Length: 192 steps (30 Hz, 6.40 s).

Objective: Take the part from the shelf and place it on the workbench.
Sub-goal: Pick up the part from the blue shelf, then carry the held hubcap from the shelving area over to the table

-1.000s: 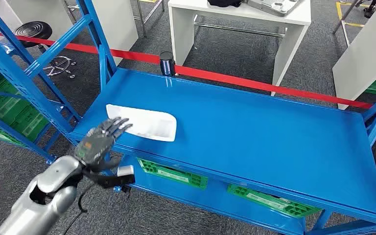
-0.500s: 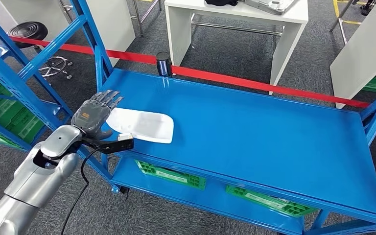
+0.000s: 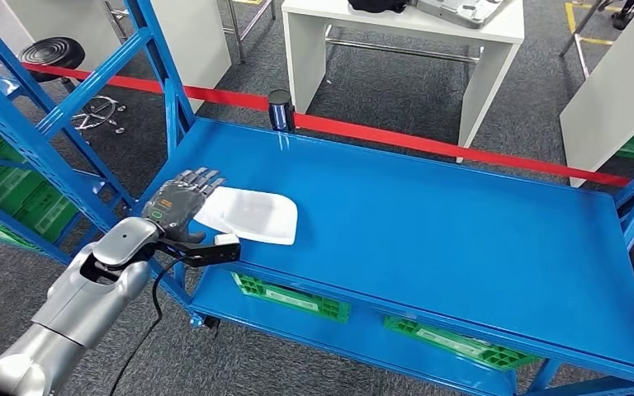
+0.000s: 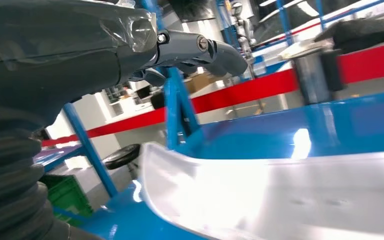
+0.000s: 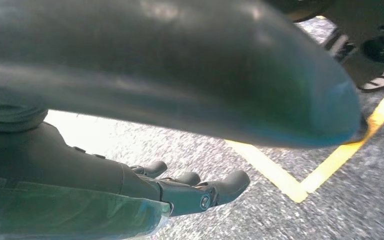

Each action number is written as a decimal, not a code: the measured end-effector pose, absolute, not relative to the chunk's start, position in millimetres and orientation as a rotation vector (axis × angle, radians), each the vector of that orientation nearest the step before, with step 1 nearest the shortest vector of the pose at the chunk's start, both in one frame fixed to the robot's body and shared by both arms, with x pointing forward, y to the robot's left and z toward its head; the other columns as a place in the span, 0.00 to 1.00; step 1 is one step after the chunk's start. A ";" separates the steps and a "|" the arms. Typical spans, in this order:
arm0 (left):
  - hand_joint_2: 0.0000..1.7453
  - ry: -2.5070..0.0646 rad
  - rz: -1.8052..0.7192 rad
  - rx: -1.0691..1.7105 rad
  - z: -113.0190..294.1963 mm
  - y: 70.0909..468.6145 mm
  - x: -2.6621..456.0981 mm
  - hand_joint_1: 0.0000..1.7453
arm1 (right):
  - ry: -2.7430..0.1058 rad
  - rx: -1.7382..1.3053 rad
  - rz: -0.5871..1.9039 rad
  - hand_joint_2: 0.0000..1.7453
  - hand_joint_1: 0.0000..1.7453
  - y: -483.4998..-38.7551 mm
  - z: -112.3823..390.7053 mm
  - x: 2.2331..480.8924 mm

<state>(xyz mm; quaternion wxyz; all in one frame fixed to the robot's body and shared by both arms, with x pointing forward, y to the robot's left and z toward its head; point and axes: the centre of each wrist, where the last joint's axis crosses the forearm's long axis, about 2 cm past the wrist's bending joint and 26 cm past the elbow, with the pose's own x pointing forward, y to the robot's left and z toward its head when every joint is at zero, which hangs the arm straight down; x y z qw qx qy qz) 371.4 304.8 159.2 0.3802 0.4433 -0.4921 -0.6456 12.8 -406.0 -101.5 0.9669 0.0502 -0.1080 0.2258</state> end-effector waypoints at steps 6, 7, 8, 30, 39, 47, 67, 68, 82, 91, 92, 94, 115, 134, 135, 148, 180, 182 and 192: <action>1.00 -1.233 -1.672 1.110 153.4 302.5 373.4 0.00 | -0.219 0.106 0.454 0.00 0.00 -404.4 -101.8 13.2; 1.00 -1.225 -1.678 1.104 151.6 302.0 373.8 0.00 | -0.220 0.107 0.453 0.00 0.00 -403.9 -101.9 13.2; 1.00 -1.217 -1.685 1.098 149.5 301.4 373.8 0.00 | -0.220 0.108 0.452 0.00 0.00 -403.5 -102.0 13.0; 1.00 -1.097 -1.749 1.095 140.9 301.7 393.5 0.00 | -0.233 0.125 0.454 0.00 0.00 -394.4 -103.8 14.3; 1.00 -1.070 -1.771 1.088 139.5 303.0 398.9 0.00 | -0.239 0.131 0.457 0.00 0.00 -391.3 -104.3 15.4; 1.00 -1.043 -1.783 1.094 138.7 307.4 402.3 0.00 | -0.246 0.138 0.480 0.00 0.00 -386.2 -104.7 23.1; 1.00 -1.036 -1.817 1.101 129.9 304.5 398.4 0.00 | -0.247 0.153 0.502 0.00 0.00 -377.6 -104.9 35.8; 1.00 -1.035 -1.821 1.098 129.1 303.7 398.2 0.00 | -0.246 0.153 0.503 0.00 0.00 -377.4 -104.9 35.9; 1.00 -1.103 -1.881 1.037 137.8 270.9 406.6 1.00 | -0.259 0.178 0.506 0.00 0.00 -368.2 -105.8 40.2; 1.00 -1.118 -1.922 0.983 133.5 259.7 404.1 1.00 | -0.263 0.175 0.500 0.00 0.00 -368.7 -106.1 36.4; 1.00 -1.117 -1.924 0.982 133.4 260.0 404.1 1.00 | -0.263 0.176 0.500 0.00 0.00 -368.5 -106.2 36.0; 1.00 -1.118 -1.926 0.983 134.3 261.3 404.8 1.00 | -0.263 0.178 0.500 0.00 0.00 -367.7 -106.3 35.7; 1.00 -1.448 -1.662 0.840 143.1 262.9 394.0 1.00 | -0.273 0.174 0.484 0.00 0.00 -366.3 -107.3 27.9; 1.00 -2.262 -0.507 -0.976 227.3 195.5 304.7 1.00 | -0.261 0.172 0.498 0.00 0.00 -365.1 -107.0 33.0; 1.00 -2.282 -0.506 -0.995 233.0 193.4 302.0 1.00 | -0.263 0.173 0.498 0.00 0.00 -364.3 -107.0 34.3; 1.00 -2.333 -0.601 -1.468 288.9 148.7 265.6 1.00 | -0.191 0.155 0.456 0.00 0.00 -363.0 -107.5 31.6; 1.00 -2.347 -0.780 -1.546 302.5 119.2 250.8 1.00 | 0.030 0.049 0.214 0.00 0.00 -422.5 -96.7 5.4; 1.00 -2.358 -0.773 -1.566 300.2 121.1 251.5 1.00 | 0.001 0.036 0.215 0.00 0.00 -426.5 -95.8 5.3; 1.00 -2.365 -0.765 -1.601 287.1 135.7 253.9 1.00 | -0.199 0.083 0.239 0.00 0.00 -423.8 -96.3 4.0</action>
